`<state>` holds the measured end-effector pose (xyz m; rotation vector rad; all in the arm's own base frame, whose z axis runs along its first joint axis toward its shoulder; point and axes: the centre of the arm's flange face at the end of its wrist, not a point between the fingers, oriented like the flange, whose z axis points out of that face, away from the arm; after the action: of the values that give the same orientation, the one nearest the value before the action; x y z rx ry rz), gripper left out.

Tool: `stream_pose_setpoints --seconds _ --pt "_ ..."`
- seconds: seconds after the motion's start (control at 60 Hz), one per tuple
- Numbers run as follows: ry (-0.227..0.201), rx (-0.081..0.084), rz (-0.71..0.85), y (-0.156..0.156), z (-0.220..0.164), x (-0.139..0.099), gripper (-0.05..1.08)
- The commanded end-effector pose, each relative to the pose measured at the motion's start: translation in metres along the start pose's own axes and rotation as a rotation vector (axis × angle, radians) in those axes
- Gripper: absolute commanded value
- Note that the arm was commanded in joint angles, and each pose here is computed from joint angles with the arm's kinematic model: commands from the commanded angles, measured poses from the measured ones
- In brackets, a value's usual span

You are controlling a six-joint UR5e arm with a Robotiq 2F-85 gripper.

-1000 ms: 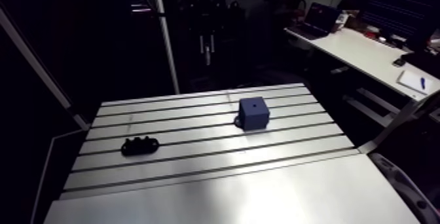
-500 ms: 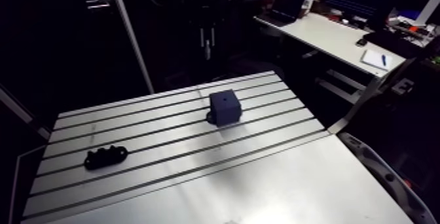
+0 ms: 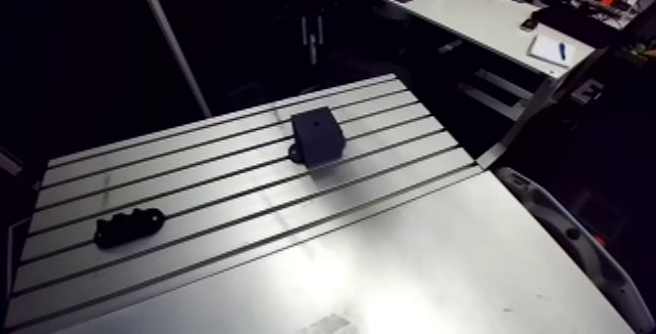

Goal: Pick up the M10 bolt and insert it into the hole until fully seated.

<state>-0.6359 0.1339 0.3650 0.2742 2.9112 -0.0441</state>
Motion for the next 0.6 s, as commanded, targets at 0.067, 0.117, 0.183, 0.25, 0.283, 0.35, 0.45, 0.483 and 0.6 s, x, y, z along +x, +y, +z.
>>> stream_pose_setpoints --seconds 0.067,0.117,0.183,0.25,0.283,0.35,0.45,0.483,0.6 --pt "-0.020 0.001 0.000 0.002 0.010 0.010 1.08" --pt "-0.030 0.002 -0.002 0.001 0.015 0.011 1.08" --pt "-0.036 0.005 -0.004 0.000 0.018 0.010 1.08" --pt "-0.043 0.006 -0.003 -0.001 0.021 0.009 1.08" --pt "-0.045 0.007 -0.003 -0.001 0.023 0.009 1.08" --pt "-0.052 0.005 -0.003 -0.001 0.027 0.008 1.08" --pt "-0.056 0.006 -0.002 -0.001 0.031 0.008 1.08" --pt "-0.059 0.006 -0.002 -0.001 0.033 0.008 1.08" --pt "-0.071 0.007 0.001 -0.001 0.040 0.007 1.08"
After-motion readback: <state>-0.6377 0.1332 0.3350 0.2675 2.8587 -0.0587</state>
